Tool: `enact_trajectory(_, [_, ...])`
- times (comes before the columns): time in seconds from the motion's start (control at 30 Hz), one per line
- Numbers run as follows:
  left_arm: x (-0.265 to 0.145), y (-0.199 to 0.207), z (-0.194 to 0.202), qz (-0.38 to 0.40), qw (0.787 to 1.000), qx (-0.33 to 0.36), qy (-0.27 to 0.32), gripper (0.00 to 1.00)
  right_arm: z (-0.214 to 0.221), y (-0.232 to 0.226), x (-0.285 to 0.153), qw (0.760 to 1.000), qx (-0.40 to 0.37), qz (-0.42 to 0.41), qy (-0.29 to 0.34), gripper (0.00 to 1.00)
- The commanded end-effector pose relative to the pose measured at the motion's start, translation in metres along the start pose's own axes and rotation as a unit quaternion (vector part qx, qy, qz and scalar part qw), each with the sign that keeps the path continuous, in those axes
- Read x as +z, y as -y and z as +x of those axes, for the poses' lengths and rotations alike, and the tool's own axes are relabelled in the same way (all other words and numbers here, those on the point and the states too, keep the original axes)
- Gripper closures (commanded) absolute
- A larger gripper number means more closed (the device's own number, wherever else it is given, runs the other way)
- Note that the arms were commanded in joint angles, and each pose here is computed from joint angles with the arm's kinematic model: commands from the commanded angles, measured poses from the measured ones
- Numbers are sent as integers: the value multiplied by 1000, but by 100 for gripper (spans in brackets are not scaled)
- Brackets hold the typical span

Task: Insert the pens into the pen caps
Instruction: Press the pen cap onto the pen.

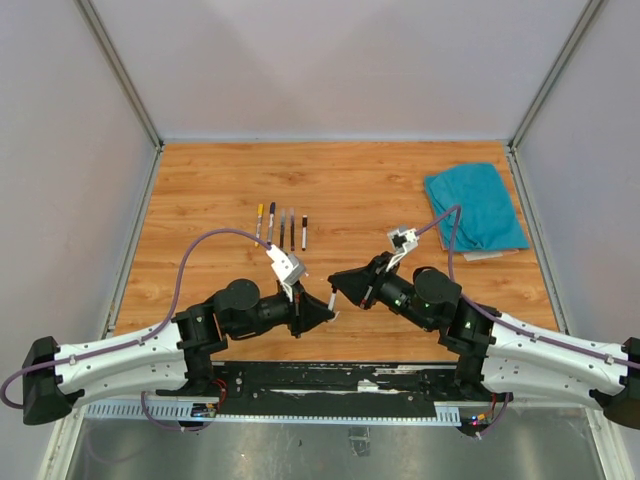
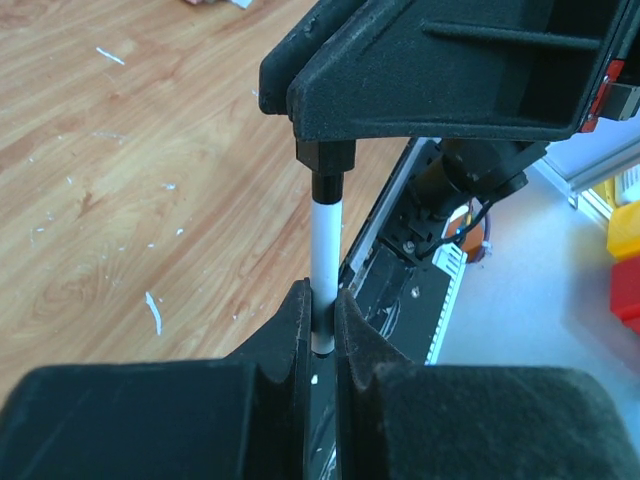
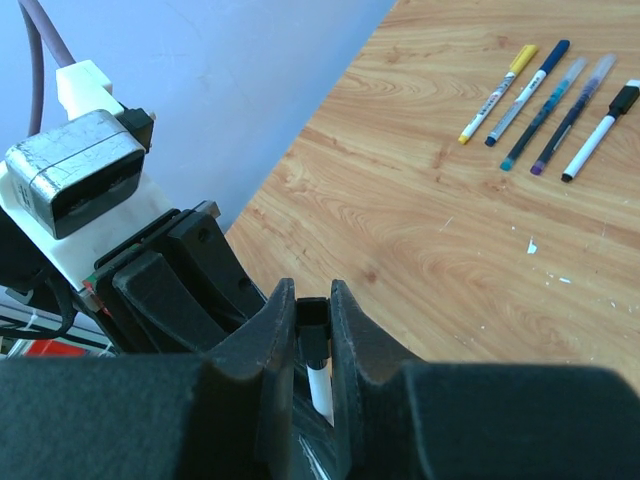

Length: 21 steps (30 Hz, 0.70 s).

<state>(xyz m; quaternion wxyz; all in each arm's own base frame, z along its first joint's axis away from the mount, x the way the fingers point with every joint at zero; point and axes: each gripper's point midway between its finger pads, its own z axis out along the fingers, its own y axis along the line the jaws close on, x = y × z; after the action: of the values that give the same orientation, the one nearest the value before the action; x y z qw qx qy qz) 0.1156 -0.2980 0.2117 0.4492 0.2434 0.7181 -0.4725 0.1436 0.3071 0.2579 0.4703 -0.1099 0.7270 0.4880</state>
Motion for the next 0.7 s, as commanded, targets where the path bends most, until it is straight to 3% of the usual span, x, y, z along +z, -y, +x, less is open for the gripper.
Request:
enact_trajectory(0.0, [-33,55,-175,64,953,-14,295,100,137,35,-46,968,-10,32,-248,99])
enact_trajectory(0.13, [-28,50,-163,57,959,-16,277,99,108,37,-47,976,-45,50,-207,99])
enact_trajectory(0.27, [-20,38,-138,43,970,-17,238,100,48,29,-41,987,-93,68,-114,97])
enact_trajectory(0.47, [-5,13,-79,9,988,-20,150,100,-46,-1,-38,980,-180,80,-9,54])
enact_trajectory(0.67, [-8,-3,-41,-1,993,-28,114,100,-78,4,-52,963,-246,114,13,38])
